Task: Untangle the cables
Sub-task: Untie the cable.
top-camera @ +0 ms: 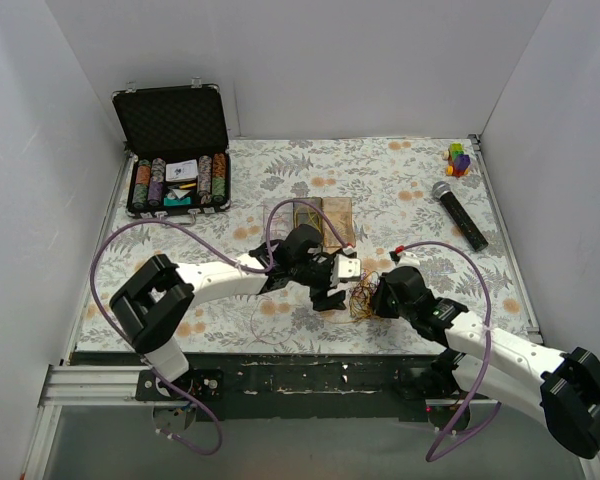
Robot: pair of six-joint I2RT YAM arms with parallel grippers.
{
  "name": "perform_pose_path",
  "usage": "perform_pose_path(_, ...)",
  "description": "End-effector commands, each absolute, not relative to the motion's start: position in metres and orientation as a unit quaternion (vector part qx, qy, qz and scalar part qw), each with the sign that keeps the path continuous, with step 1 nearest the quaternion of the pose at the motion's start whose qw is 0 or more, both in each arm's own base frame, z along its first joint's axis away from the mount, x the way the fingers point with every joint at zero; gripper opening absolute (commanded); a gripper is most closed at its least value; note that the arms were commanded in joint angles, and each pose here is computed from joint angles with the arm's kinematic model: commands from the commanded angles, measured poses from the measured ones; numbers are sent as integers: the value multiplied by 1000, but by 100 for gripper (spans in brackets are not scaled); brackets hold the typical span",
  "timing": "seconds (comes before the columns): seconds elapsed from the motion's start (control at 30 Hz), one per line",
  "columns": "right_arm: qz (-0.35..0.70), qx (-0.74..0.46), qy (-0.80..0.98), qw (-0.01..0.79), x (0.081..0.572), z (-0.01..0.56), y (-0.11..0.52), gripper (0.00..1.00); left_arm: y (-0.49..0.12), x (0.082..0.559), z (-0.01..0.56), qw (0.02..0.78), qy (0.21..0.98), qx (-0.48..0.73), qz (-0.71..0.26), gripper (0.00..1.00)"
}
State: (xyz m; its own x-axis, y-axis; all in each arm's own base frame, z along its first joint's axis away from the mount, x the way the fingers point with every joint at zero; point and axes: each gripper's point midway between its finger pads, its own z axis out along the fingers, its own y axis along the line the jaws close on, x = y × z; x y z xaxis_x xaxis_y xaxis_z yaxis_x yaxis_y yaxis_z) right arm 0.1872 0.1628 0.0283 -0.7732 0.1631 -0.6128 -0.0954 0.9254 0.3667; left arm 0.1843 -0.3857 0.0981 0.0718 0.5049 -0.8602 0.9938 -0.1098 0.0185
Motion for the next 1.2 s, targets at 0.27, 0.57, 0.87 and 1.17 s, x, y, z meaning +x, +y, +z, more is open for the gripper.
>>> perform_pose_path(0.27, 205, 8, 917, 343, 187, 31, 167, 15, -405, 216, 93, 387, 546, 659, -344, 36)
perform_pose_path(0.57, 205, 4, 917, 342, 187, 33, 167, 15, -414, 231, 93, 405, 542, 660, -328, 0)
perform_pose_path(0.87, 196, 11, 924, 329, 187, 25, 167, 16, -401, 271, 190, 535, 556, 584, -250, 0)
perform_pose_path(1.17, 191, 20, 928, 320, 189, 20, 169, 16, -360, 253, 335, 641, 518, 506, -253, 0)
